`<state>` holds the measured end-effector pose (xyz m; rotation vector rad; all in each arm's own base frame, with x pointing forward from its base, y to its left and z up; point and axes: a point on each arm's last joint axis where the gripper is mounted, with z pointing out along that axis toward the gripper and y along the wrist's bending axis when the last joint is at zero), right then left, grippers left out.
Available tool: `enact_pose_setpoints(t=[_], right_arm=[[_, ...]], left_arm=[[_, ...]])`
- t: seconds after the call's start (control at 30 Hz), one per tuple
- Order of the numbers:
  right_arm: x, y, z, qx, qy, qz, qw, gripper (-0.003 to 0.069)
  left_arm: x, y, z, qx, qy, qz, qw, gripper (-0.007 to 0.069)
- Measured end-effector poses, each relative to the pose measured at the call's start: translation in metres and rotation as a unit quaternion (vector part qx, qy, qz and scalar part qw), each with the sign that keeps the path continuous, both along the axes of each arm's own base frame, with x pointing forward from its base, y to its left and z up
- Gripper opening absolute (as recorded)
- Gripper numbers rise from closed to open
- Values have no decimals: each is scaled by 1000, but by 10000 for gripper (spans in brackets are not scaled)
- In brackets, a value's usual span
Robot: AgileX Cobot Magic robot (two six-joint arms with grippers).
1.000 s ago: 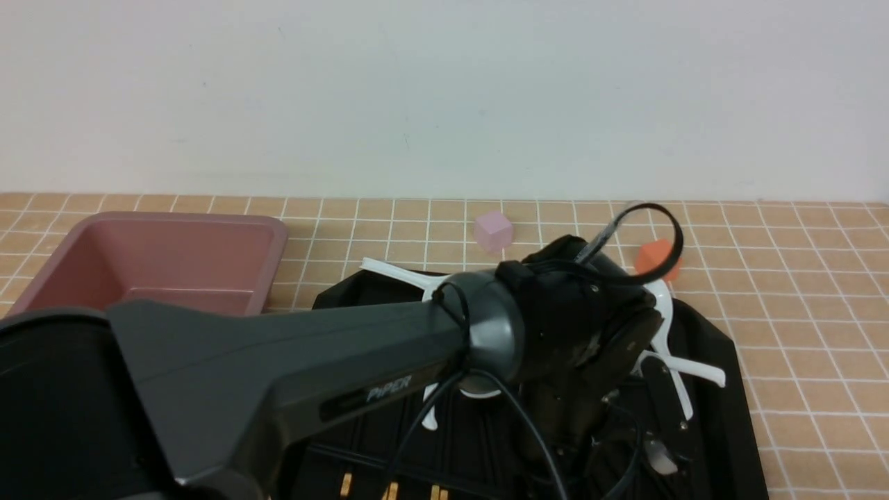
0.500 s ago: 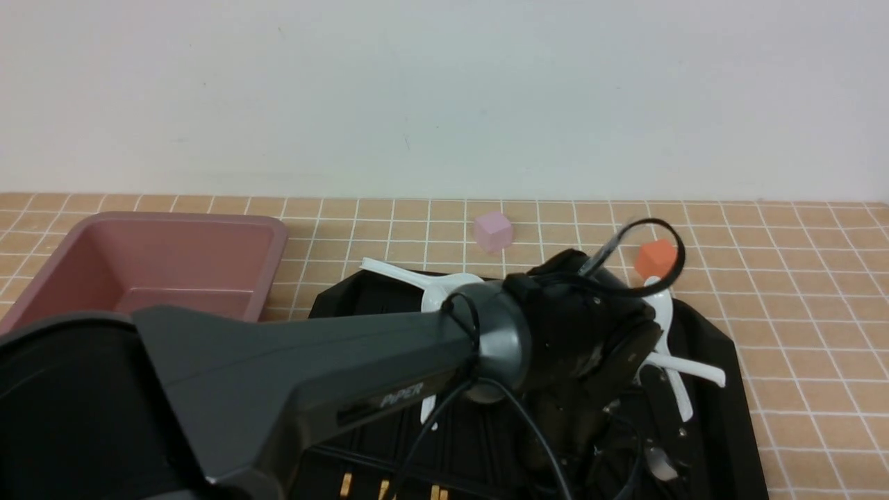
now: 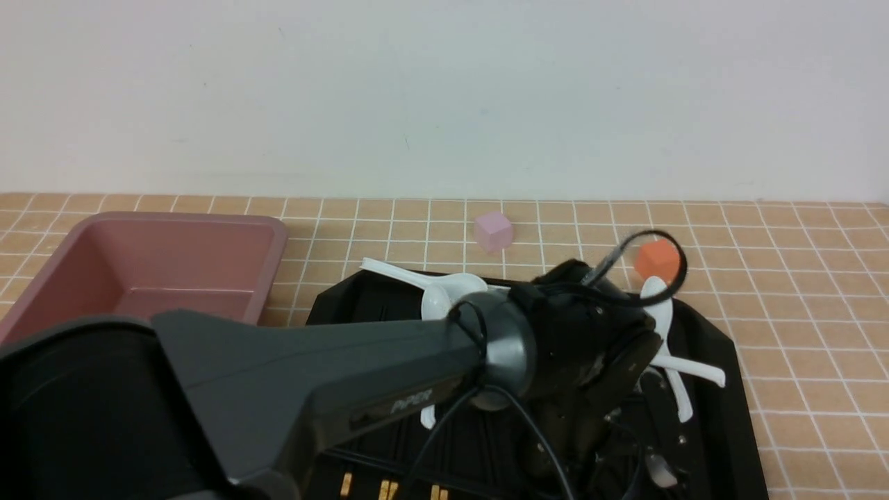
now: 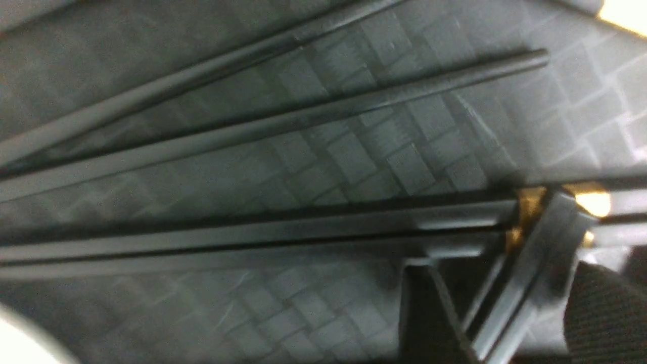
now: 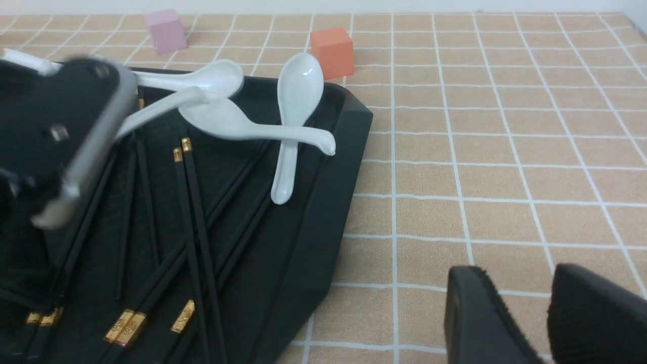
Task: On brown tablecloth take chopsticks from black tray and put them in box.
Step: 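Reach over to the black tray and grasp a pair of chopsticks with the left gripper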
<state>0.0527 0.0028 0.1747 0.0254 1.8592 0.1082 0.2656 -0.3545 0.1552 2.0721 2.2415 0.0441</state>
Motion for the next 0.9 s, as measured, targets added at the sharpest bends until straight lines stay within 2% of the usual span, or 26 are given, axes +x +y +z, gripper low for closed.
enact_pose_setpoints(t=[0.3,0.53,0.77,0.9], right_arm=[[0,0,0,0,0,0,1000,240],[0,0,0,0,0,0,1000,240],[0,0,0,0,0,0,1000,240],[0,0,0,0,0,0,1000,240]], left_arm=[[-3,0,0,14,3,-5,1000,97],[1,1,19,25,-13,-10,1000,102],[3,1,90,-36,-60,7,998,102],[-1,16,156,-103,-117,74,985,102]])
